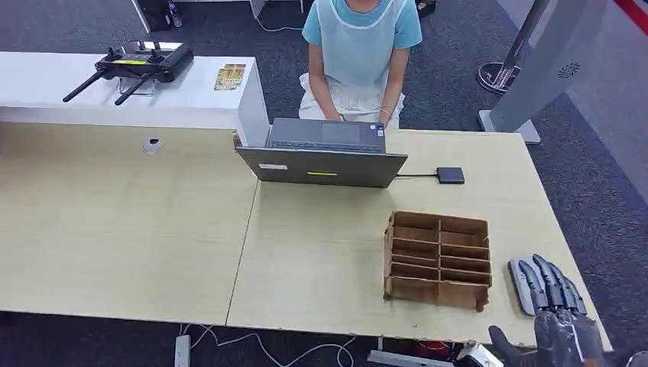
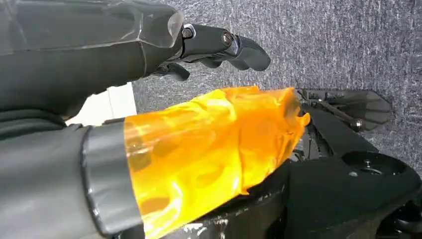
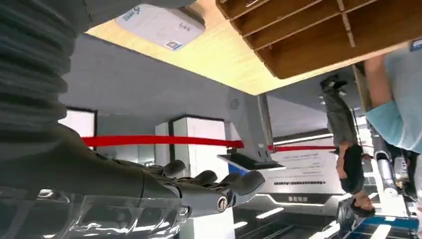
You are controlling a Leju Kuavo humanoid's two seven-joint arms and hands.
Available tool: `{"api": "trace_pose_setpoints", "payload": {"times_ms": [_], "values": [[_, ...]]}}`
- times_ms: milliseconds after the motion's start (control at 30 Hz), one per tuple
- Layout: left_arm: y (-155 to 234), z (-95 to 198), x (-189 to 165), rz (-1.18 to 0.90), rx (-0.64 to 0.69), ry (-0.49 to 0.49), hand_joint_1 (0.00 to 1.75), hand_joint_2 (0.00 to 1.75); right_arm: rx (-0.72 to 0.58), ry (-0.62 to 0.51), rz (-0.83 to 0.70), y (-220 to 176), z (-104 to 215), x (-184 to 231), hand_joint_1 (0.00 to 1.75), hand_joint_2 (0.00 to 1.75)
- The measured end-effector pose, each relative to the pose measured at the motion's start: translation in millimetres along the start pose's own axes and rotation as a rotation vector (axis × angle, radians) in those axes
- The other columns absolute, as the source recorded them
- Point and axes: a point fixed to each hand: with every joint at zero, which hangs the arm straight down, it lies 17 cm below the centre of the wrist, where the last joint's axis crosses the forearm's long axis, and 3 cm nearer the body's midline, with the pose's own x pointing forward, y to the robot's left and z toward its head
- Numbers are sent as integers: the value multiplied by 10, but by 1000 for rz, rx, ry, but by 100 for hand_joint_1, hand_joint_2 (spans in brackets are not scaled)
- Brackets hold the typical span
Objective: Pass the card to the sensor for recognition and then transmit it.
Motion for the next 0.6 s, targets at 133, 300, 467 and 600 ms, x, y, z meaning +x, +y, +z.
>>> {"api": "trace_pose_setpoints", "payload": {"times_ms": [133,300,467,600], "values": [[-26,3,6,-4,-5,-1,0,0,-1,-18,49,98,-93,9,0,175],[-49,5,22,-10,-12,-4,0,0,10,-41,84,247,-237,18,0,175],[-60,6,40,-21,-17,-8,0,0,53,-70,92,437,-405,-6,0,175],[-61,6,44,-29,-18,-9,0,0,82,-76,97,549,-504,-49,0,175]]}}
